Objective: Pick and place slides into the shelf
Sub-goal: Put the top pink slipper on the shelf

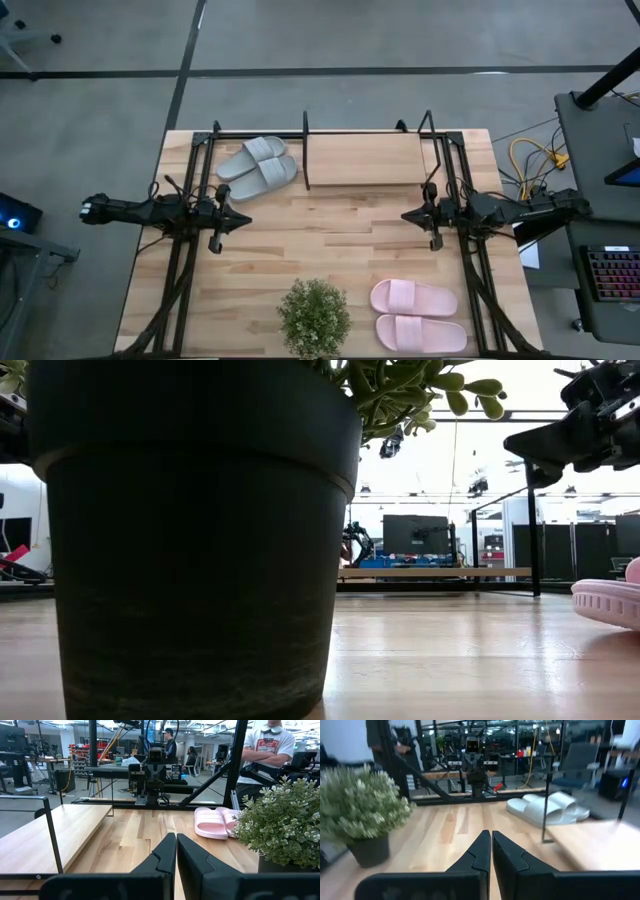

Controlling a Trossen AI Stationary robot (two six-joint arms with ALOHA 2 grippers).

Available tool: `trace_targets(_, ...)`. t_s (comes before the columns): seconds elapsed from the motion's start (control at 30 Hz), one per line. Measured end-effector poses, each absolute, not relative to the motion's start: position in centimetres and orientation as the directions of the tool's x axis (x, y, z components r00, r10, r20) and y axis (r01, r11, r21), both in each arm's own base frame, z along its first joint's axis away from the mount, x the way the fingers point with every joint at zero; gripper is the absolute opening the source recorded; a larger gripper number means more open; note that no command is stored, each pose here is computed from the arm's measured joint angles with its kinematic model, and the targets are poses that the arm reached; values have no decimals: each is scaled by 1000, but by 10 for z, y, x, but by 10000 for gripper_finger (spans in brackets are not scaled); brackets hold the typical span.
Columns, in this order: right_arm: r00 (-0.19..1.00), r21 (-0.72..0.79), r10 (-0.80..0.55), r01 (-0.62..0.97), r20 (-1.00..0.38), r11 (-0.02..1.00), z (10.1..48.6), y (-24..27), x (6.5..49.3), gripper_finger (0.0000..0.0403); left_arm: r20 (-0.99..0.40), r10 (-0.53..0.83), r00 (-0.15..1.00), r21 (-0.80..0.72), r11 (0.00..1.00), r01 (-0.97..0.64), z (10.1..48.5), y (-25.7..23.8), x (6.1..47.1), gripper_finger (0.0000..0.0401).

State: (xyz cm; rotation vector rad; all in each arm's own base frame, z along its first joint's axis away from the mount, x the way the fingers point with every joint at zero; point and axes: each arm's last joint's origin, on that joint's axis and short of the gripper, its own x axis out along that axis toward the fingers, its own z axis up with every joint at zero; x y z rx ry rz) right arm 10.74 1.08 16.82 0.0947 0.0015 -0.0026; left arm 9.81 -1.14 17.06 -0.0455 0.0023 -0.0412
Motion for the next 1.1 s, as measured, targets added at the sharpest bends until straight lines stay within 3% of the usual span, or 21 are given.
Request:
trace_targets(0.17, 1000, 376, -2, 2, -1, 926, 168, 11, 107, 9, -1, -41, 999, -45, 998, 41, 171, -11, 98, 0)
trace_targets(0.37, 1000, 536, -2, 2, 1, 844, 168, 11, 107, 8, -1, -21, 1000, 66, 998, 21, 171, -11, 98, 0)
trace_targets(0.5, 1000, 672, -3, -8, 14, 740, 170, 11, 107, 8, -2, -21, 1000, 61, 998, 21, 171, -11, 98, 0)
trace_targets(0.63, 999, 820, -3, -24, 32, 571, 171, 11, 107, 9, 32, -8, 999, 50, 999, 7, 174, -10, 98, 0)
trace_targets(0.83, 999, 884, -21, -17, 31, 467, 171, 10, 107, 9, 91, -16, 996, -224, 974, 36, 180, -11, 98, 0)
trace_targets(0.97, 999, 906, -21, -19, 31, 422, 171, 10, 107, 9, 174, -15, 985, -501, 859, 102, 188, -10, 97, 0)
trace_targets(1.1, 999, 932, -21, -21, 31, 363, 171, 10, 107, 9, 226, 2, 974, -623, 769, 143, 193, -10, 96, 0)
